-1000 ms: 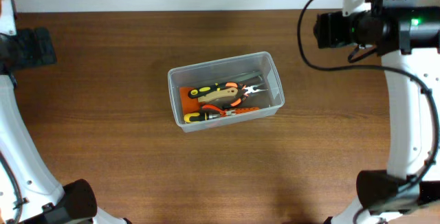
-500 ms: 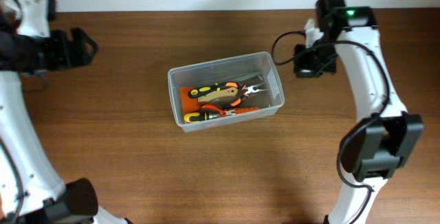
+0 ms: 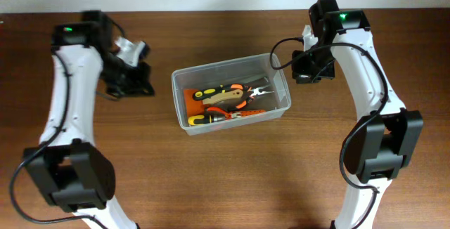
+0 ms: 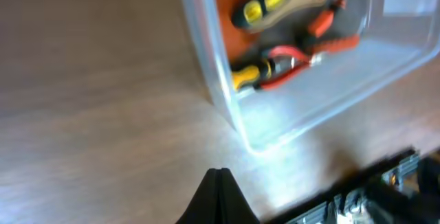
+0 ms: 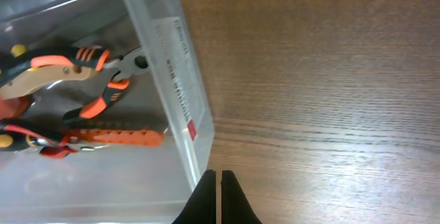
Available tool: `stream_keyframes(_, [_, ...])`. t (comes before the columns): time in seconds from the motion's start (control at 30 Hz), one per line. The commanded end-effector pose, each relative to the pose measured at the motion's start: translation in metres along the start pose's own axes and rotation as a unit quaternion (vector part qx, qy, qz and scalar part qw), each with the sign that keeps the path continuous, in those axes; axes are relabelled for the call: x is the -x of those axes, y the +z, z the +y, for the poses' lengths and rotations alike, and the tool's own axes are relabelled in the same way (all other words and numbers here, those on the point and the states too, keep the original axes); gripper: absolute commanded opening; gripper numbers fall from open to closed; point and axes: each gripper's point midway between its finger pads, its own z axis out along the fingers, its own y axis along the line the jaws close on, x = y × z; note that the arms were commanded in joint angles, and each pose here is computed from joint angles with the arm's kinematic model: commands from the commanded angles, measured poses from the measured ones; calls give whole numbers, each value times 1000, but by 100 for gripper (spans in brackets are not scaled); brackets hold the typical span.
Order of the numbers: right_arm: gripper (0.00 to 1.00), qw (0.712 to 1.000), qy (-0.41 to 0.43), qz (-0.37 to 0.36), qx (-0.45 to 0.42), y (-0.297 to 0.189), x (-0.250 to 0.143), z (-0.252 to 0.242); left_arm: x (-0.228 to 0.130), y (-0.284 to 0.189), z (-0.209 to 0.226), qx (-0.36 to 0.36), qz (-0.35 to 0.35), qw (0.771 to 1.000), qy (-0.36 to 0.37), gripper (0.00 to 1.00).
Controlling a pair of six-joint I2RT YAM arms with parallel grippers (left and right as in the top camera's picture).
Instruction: Pack container
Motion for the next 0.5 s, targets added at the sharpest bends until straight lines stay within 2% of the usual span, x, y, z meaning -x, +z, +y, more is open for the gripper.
stream_keyframes(0.0, [4,1000,8,12,-24,13,0,-10,-14,25,-12,-9,35,999,20,2])
stream_keyframes(0.2, [4,996,10,23,-89,27,1,-35,-34,59,-4,33,80,996,35,2])
stream_keyframes(0.3, [4,995,11,38,-92,37,-1,-38,-40,63,16,89,92,992,4,2])
stream_keyframes(0.47, [4,995,11,53,-81,49,-3,-34,-38,71,20,95,86,992,2,2])
